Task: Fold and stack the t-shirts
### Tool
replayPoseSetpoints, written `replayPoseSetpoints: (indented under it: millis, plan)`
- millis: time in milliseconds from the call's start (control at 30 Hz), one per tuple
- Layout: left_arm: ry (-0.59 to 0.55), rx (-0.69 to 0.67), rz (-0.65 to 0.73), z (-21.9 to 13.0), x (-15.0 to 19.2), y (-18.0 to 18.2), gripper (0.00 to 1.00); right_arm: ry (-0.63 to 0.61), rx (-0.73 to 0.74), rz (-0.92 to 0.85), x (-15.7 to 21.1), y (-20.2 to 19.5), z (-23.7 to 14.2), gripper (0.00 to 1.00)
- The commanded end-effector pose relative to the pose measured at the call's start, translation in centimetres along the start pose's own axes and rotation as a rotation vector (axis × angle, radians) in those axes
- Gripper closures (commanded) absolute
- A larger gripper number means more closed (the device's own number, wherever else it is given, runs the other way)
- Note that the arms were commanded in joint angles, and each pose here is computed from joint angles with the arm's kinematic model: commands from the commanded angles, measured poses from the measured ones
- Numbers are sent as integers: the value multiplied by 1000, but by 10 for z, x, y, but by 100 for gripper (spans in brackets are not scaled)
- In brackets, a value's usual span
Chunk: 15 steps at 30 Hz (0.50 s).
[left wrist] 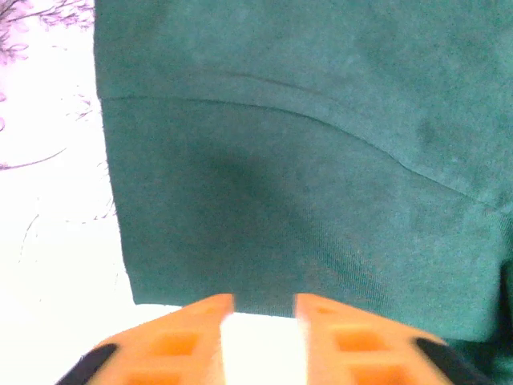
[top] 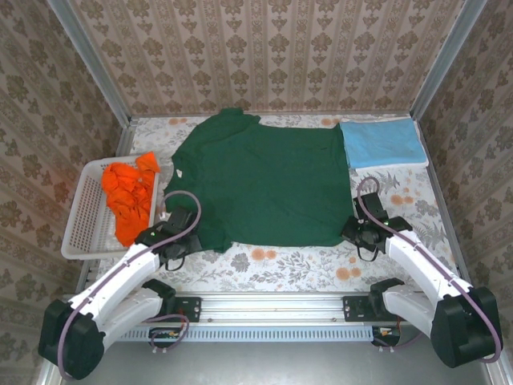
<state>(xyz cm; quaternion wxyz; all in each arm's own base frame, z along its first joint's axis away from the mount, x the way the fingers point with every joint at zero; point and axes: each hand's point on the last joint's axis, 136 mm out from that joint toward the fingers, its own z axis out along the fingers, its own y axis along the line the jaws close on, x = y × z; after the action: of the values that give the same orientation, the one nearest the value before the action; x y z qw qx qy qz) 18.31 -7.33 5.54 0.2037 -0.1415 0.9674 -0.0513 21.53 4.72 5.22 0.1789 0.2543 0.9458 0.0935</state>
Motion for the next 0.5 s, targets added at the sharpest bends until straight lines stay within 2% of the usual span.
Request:
replayPoseSetpoints:
  millis: [0,167,267,400,467]
  plan:
    - [52,-53,24,-4,13,10,59,-6,44,-7,0,-7,-4,100]
    - [127,-61,1,15,28,7,51,-6,41,-24,-3,-4,-1,100]
    - [135,-65,-12,26,31,5,47,-4,16,-19,-5,3,-1,100]
    - [121,-77,-15,36,25,3,51,1,16,-28,-8,6,-1,100]
    - [109,-85,-3,38,20,1,56,-1,7,-32,-10,10,-2,100]
